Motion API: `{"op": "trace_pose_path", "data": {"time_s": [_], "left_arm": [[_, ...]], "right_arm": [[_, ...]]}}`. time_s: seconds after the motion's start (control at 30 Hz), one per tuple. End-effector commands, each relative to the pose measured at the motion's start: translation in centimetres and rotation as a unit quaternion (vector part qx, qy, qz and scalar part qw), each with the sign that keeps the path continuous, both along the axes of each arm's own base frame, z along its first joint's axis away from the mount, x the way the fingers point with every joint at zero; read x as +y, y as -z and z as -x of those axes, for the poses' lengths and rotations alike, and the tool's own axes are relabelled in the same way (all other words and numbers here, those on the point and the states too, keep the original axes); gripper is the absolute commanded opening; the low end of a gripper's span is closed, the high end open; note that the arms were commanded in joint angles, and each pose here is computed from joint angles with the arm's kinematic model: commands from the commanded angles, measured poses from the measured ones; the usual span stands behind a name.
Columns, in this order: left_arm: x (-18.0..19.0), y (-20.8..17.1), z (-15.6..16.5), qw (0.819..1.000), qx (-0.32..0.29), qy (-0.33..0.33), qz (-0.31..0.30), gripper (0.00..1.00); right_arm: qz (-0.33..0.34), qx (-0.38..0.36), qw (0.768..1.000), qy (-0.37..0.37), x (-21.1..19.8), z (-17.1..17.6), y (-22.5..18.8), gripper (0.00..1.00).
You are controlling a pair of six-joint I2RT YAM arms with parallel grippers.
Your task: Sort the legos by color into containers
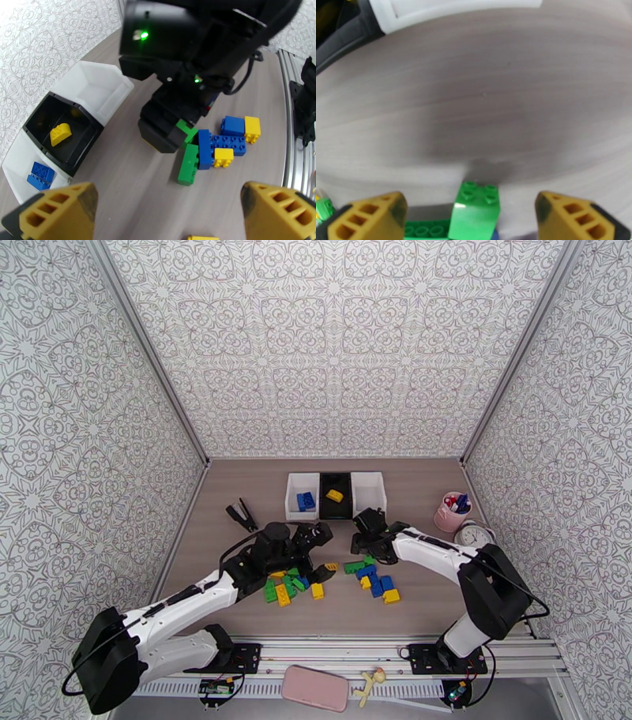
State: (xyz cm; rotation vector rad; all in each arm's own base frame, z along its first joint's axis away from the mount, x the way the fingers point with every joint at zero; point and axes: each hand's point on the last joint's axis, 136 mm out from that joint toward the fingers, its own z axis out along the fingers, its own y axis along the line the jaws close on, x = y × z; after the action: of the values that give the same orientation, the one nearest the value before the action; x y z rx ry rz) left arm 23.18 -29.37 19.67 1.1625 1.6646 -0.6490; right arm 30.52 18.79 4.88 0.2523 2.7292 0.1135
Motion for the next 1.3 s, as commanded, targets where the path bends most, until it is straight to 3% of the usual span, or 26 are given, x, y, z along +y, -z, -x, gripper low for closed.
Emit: {"op": "trace_pose_path", "data": {"time_s": [0.0, 0.1, 0.47, 0.57, 0.93, 1.27], "left_arm": [[-0.6, -0.4, 0.5, 0.999, -0.027, 0.028, 0.01, 1.0], [-0.7, 0.0, 0.6, 0.999, -0.026, 0.029, 0.007, 1.0], [-0.7, 0.7, 0.5, 0.999, -0.024, 0.029, -0.002, 1.0], [-0.6, 0.6, 0.3, 0.999, -0.026, 0.022, 0.0, 1.0], [-0.3, 0.4, 0.0, 0.999, -0.038, 0.008, 0.006, 1.0], [-0.1, -0.2, -1.2, 0.999, -0.025, -0.016, 0.03, 1.0]], "right_arm": [[-0.011, 0.013, 1.0, -0.001, 0.9, -0.1, 0.3, 0.83], [-0.014, 0.019, 1.0, -0.004, 1.3, -0.1, 0.7, 0.77], [-0.004, 0.025, 1.0, 0.004, 0.8, 0.1, 0.9, 0.42], [-0.002, 0.018, 1.0, 0.012, 0.5, 0.0, 0.4, 0.37], [-0.008, -0.044, 0.999, 0.006, 0.1, -1.6, -3.4, 0.35], [-0.027, -0.188, 0.982, -0.006, -1.2, -9.8, -11.1, 0.34]]}}
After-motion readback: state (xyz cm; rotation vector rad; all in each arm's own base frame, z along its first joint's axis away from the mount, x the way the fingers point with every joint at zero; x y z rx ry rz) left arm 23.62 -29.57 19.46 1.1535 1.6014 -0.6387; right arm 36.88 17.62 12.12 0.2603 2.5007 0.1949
